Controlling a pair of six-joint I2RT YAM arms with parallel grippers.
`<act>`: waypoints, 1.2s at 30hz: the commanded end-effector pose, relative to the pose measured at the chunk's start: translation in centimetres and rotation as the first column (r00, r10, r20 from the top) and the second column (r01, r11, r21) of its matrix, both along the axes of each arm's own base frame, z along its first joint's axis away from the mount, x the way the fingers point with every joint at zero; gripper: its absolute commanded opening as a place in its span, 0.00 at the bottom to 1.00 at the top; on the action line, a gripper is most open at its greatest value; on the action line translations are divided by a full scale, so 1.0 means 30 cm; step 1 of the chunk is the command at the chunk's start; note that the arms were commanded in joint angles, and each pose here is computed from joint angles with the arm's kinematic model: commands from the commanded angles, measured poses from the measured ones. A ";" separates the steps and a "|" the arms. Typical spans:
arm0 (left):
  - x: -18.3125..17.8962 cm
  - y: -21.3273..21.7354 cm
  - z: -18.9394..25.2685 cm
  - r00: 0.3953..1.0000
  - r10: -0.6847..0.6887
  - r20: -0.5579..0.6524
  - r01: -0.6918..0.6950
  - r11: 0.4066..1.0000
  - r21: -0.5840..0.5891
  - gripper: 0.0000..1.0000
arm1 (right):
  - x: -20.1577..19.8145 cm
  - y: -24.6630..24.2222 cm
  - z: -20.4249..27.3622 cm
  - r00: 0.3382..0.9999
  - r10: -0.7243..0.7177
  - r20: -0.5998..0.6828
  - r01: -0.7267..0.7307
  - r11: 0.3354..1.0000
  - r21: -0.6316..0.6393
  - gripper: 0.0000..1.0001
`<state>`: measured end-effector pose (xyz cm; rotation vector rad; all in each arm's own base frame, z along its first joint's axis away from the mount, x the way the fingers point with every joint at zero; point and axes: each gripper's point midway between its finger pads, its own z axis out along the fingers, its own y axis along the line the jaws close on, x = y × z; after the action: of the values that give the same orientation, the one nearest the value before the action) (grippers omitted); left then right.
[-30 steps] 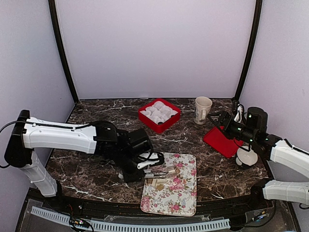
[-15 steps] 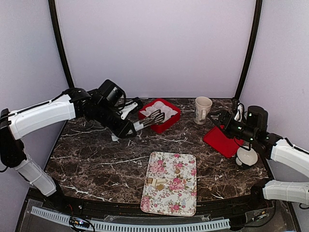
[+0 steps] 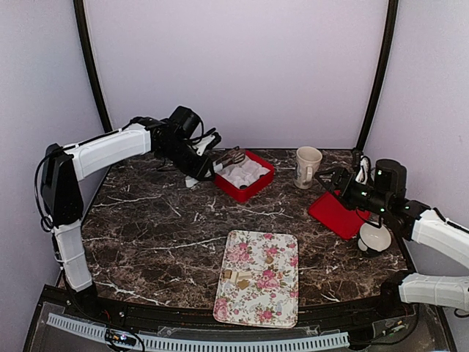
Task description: Pack the chocolate
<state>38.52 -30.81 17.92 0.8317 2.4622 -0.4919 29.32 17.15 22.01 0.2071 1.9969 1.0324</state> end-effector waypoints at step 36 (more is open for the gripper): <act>0.294 -0.183 -0.239 0.998 0.001 -0.066 -0.005 0.998 -0.057 0.34 | 0.072 0.016 -0.012 1.000 -0.001 -0.006 0.001 1.000 -0.009 0.94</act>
<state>45.92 -35.49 8.17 0.8345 2.5722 -0.5392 30.53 17.43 19.03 0.2362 2.0896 1.0020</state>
